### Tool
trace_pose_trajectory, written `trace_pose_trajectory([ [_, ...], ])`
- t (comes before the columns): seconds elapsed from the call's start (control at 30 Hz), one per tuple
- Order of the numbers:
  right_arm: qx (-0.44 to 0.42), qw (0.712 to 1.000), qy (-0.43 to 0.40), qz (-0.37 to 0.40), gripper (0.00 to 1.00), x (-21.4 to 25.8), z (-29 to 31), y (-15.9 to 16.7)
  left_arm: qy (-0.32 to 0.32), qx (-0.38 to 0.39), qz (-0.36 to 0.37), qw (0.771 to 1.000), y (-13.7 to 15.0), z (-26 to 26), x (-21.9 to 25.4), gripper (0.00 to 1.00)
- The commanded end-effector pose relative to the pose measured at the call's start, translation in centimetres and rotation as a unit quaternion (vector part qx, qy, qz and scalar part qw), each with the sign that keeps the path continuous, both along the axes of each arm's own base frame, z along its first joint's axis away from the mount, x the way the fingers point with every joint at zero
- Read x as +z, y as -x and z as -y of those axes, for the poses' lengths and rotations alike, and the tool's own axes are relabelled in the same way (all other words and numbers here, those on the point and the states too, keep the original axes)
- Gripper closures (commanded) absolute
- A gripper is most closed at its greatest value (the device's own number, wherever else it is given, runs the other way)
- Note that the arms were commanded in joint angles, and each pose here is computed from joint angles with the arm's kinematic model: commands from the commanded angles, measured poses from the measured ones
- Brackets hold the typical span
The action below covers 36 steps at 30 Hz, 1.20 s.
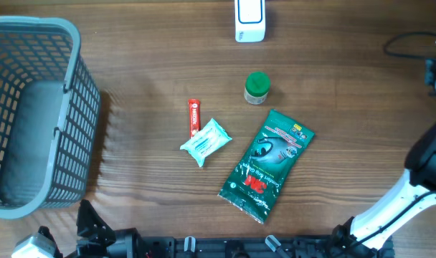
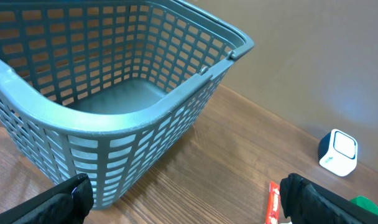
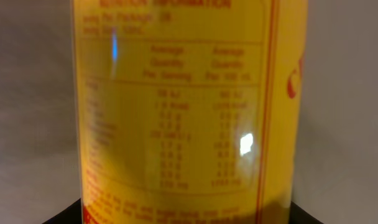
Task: Scan the item barcode
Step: 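Move the sriracha bottle off the table to the right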
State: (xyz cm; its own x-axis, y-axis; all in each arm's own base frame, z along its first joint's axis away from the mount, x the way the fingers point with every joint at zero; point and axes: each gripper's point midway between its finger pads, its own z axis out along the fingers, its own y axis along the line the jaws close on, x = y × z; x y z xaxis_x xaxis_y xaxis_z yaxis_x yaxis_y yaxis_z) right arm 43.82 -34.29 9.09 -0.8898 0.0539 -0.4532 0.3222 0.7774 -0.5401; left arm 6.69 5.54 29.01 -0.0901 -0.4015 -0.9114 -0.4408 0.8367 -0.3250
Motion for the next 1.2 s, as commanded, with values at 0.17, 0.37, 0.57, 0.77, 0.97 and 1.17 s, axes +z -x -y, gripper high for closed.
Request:
trace_pose_trajectory([
  [0.17,-0.099,0.98,-0.163,0.059,0.37,-8.0,1.1,3.6,0.003,-0.005,0.005,1.0,0.0,0.2,0.1,0.0],
  [0.37,-0.187,0.959,-0.196,0.085,0.0,-7.7,1.7,5.8,0.003,-0.005,0.005,1.0,0.0,0.2,0.1,0.0],
  [0.57,-0.241,0.925,-0.184,0.231,0.0,5.4,2.4,6.1,0.003,-0.005,0.005,1.0,0.0,0.2,0.1,0.0],
  [0.77,-0.127,0.824,-0.38,0.402,0.01,19.4,-8.8,2.1,0.003,-0.005,0.005,1.0,0.0,0.2,0.1,0.0],
  [0.97,-0.117,0.756,-0.585,0.269,0.0,18.4,-25.2,1.9,0.003,-0.005,0.005,1.0,0.0,0.2,0.1,0.0],
  [1.17,0.119,0.824,-0.546,0.096,0.0,12.8,-40.3,1.2,0.003,-0.005,0.005,1.0,0.0,0.2,0.1,0.0],
])
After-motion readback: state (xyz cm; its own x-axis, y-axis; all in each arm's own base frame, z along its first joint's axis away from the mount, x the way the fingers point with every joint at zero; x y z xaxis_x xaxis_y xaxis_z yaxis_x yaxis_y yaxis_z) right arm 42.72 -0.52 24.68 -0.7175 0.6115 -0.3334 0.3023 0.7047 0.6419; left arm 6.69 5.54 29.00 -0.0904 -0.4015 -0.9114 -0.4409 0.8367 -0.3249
